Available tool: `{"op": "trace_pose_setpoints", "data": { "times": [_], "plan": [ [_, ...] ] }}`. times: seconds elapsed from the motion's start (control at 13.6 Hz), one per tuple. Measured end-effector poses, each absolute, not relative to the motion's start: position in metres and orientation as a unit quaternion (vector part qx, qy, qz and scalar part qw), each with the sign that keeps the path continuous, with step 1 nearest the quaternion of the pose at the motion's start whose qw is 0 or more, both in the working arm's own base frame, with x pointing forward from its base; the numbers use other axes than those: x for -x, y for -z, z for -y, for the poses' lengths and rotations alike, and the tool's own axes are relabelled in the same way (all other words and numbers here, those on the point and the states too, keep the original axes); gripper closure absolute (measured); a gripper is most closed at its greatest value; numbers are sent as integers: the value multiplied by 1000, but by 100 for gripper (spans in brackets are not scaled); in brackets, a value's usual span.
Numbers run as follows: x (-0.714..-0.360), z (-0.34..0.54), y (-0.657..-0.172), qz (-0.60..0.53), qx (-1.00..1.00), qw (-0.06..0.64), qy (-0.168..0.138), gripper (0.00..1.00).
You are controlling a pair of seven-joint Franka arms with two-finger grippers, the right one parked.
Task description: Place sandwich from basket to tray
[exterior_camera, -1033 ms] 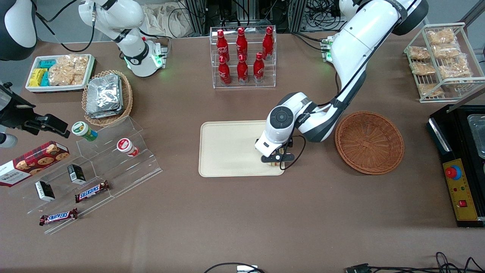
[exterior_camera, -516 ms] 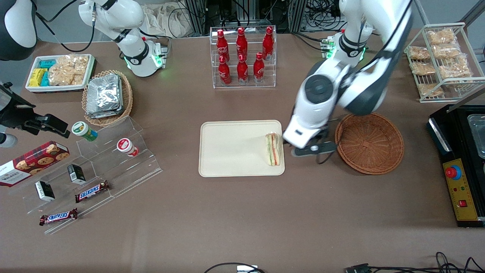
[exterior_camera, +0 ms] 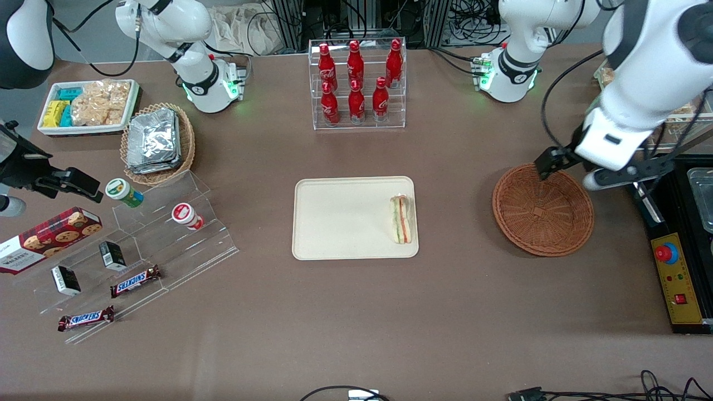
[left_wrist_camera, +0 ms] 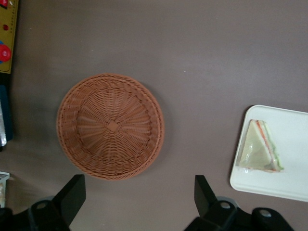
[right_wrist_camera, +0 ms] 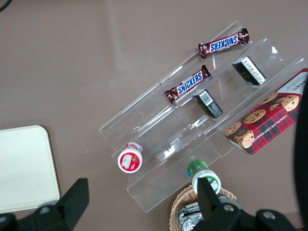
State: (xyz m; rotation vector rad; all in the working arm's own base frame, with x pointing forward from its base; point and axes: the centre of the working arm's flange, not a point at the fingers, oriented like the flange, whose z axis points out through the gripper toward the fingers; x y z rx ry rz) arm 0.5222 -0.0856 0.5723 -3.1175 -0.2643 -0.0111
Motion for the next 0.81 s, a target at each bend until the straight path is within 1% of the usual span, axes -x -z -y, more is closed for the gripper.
{"op": "trace_pose_setpoints", "data": {
  "times": [0.15, 0.37, 0.81],
  "plan": [
    [-512, 55, -577, 77, 997, -1, 6, 0],
    [-510, 22, -576, 60, 998, -7, 8, 0],
    [-511, -1, -583, 68, 998, -2, 14, 0]
  ]
}}
